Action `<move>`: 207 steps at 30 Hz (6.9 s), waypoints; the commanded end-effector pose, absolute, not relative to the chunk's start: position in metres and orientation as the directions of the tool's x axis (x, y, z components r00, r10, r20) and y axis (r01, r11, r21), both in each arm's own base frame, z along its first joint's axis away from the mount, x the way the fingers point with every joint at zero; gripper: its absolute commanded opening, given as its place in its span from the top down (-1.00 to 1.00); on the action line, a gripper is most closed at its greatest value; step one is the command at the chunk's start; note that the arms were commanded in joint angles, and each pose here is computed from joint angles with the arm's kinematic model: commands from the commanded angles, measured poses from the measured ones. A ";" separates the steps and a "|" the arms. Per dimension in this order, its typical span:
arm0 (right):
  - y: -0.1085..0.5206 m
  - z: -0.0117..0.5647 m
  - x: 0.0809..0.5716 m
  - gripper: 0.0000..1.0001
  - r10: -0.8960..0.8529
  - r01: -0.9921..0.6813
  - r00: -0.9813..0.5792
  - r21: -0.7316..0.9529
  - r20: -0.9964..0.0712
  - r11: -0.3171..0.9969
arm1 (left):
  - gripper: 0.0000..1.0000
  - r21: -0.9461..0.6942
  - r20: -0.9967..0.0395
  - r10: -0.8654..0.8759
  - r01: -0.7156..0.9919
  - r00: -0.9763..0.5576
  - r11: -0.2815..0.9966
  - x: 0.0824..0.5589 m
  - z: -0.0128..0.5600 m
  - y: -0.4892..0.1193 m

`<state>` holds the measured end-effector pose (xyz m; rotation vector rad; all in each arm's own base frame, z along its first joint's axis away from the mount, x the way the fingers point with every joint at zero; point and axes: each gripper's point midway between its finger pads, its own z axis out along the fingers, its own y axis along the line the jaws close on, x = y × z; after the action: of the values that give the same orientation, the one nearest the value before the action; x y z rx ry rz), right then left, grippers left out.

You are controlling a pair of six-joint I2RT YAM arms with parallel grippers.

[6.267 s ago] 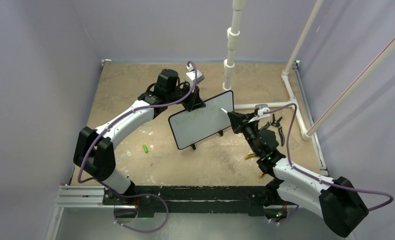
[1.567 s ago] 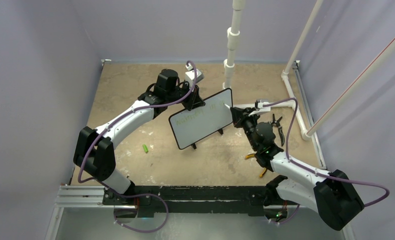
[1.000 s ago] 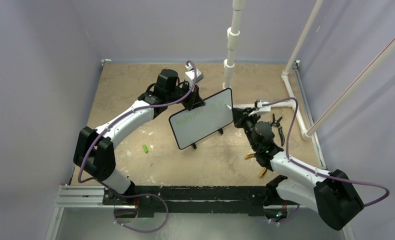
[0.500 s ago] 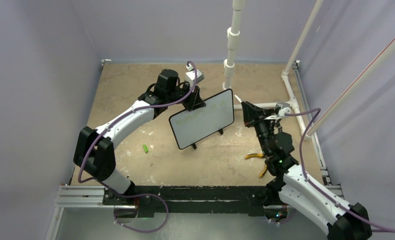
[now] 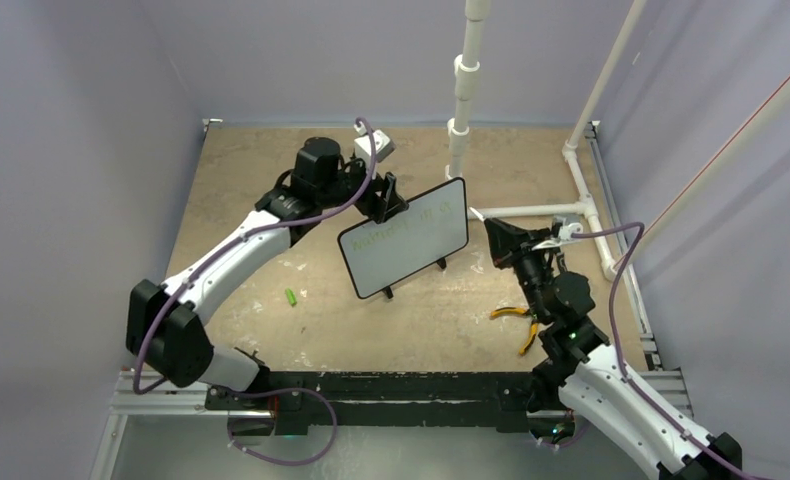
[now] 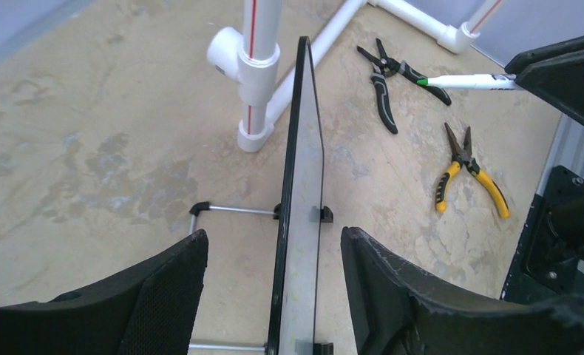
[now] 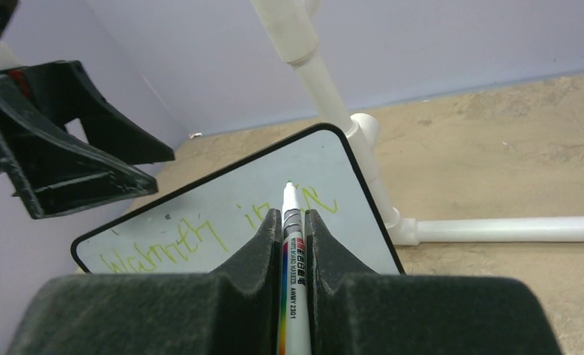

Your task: Write a sentence on the whiteboard

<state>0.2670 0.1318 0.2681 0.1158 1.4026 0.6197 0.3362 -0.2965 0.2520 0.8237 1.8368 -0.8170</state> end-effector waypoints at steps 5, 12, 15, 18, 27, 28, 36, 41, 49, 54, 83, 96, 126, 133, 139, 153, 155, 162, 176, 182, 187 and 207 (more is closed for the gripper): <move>0.147 0.258 0.264 1.00 0.467 -0.390 -0.029 0.440 -0.884 0.809 | -0.31 -0.205 -0.930 0.055 0.637 -0.364 0.743 0.320 0.271 -0.225; 0.172 0.243 0.254 1.00 0.407 -0.513 -0.086 0.390 -0.909 0.765 | -0.37 -0.269 -0.904 -0.024 0.524 -0.427 0.808 0.273 0.258 -0.179; 0.177 0.237 0.251 1.00 0.403 -0.536 -0.098 0.389 -0.910 0.749 | -0.39 -0.307 -0.884 -0.046 0.503 -0.465 0.808 0.254 0.247 -0.172; 0.184 0.233 0.245 1.00 0.408 -0.571 -0.116 0.397 -0.906 0.719 | -0.39 -0.336 -0.867 -0.048 0.510 -0.496 0.792 0.241 0.234 -0.173; 0.208 0.223 0.232 1.00 0.430 -0.616 -0.191 0.449 -0.882 0.648 | -0.39 -0.338 -0.859 0.044 0.630 -0.509 0.699 0.237 0.208 -0.195; 0.212 0.220 0.230 1.00 0.432 -0.615 -0.204 0.458 -0.878 0.642 | -0.39 -0.333 -0.859 0.056 0.640 -0.508 0.693 0.238 0.205 -0.197; 0.249 0.216 0.201 1.00 0.487 -0.646 -0.268 0.530 -0.831 0.549 | -0.34 -0.313 -0.878 0.087 0.700 -0.472 0.642 0.237 0.195 -0.205; 0.263 0.212 0.196 1.00 0.478 -0.668 -0.278 0.525 -0.833 0.527 | -0.23 -0.305 -0.877 0.107 0.713 -0.469 0.632 0.237 0.191 -0.207; 0.296 0.213 0.197 1.00 0.434 -0.704 -0.269 0.483 -0.860 0.521 | -0.06 -0.258 -0.858 0.129 0.635 -0.497 0.728 0.249 0.178 -0.190; 0.311 0.216 0.203 1.00 0.417 -0.695 -0.250 0.462 -0.874 0.551 | 0.01 -0.280 -0.860 0.112 0.643 -0.498 0.713 0.249 0.181 -0.194; 0.346 0.172 0.230 1.00 0.261 -0.599 -0.256 0.365 -0.931 0.713 | 0.94 -0.290 -0.840 0.140 0.652 -0.524 0.700 0.252 0.171 -0.199; 0.334 0.132 0.219 1.00 0.218 -0.554 -0.346 0.386 -0.913 0.737 | 1.00 -0.288 -0.842 0.140 0.653 -0.522 0.701 0.252 0.171 -0.199; 0.337 0.177 0.227 1.00 0.331 -0.565 -0.246 0.412 -0.911 0.715 | 1.00 -0.289 -0.842 0.137 0.651 -0.521 0.702 0.252 0.173 -0.198; 0.345 0.166 0.225 1.00 0.290 -0.586 -0.264 0.392 -0.920 0.709 | 1.00 -0.289 -0.844 0.137 0.654 -0.519 0.699 0.251 0.173 -0.199; 0.347 0.162 0.224 1.00 0.285 -0.585 -0.275 0.395 -0.918 0.708 | 1.00 -0.288 -0.844 0.137 0.654 -0.518 0.700 0.251 0.174 -0.199; 0.317 0.148 0.231 1.00 0.316 -0.459 -0.296 0.425 -0.901 0.781 | 1.00 -0.286 -0.846 0.135 0.653 -0.516 0.702 0.251 0.174 -0.198; 0.316 0.147 0.231 1.00 0.319 -0.455 -0.297 0.427 -0.900 0.781 | 1.00 -0.286 -0.846 0.135 0.652 -0.516 0.702 0.251 0.174 -0.198; 0.315 0.163 0.224 1.00 0.341 -0.514 -0.263 0.430 -0.902 0.742 | 1.00 -0.286 -0.845 0.136 0.651 -0.517 0.703 0.251 0.174 -0.198; 0.323 0.182 0.228 1.00 0.365 -0.534 -0.226 0.429 -0.903 0.729 | 1.00 -0.285 -0.845 0.136 0.649 -0.518 0.705 0.251 0.174 -0.197; 0.326 0.175 0.230 1.00 0.350 -0.525 -0.236 0.422 -0.906 0.739 | 1.00 -0.285 -0.845 0.136 0.649 -0.518 0.705 0.251 0.173 -0.197; 0.324 0.163 0.232 1.00 0.323 -0.503 -0.258 0.412 -0.911 0.760 | 1.00 -0.285 -0.845 0.136 0.650 -0.518 0.705 0.251 0.174 -0.197; 0.314 0.151 0.226 1.00 0.311 -0.489 -0.282 0.415 -0.908 0.768 | 1.00 -0.281 -0.848 0.135 0.651 -0.512 0.705 0.251 0.175 -0.197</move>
<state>0.2218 0.3211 0.1425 -0.1766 1.7188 0.7927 0.2445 -0.1953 0.1547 0.5871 2.1089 -0.7571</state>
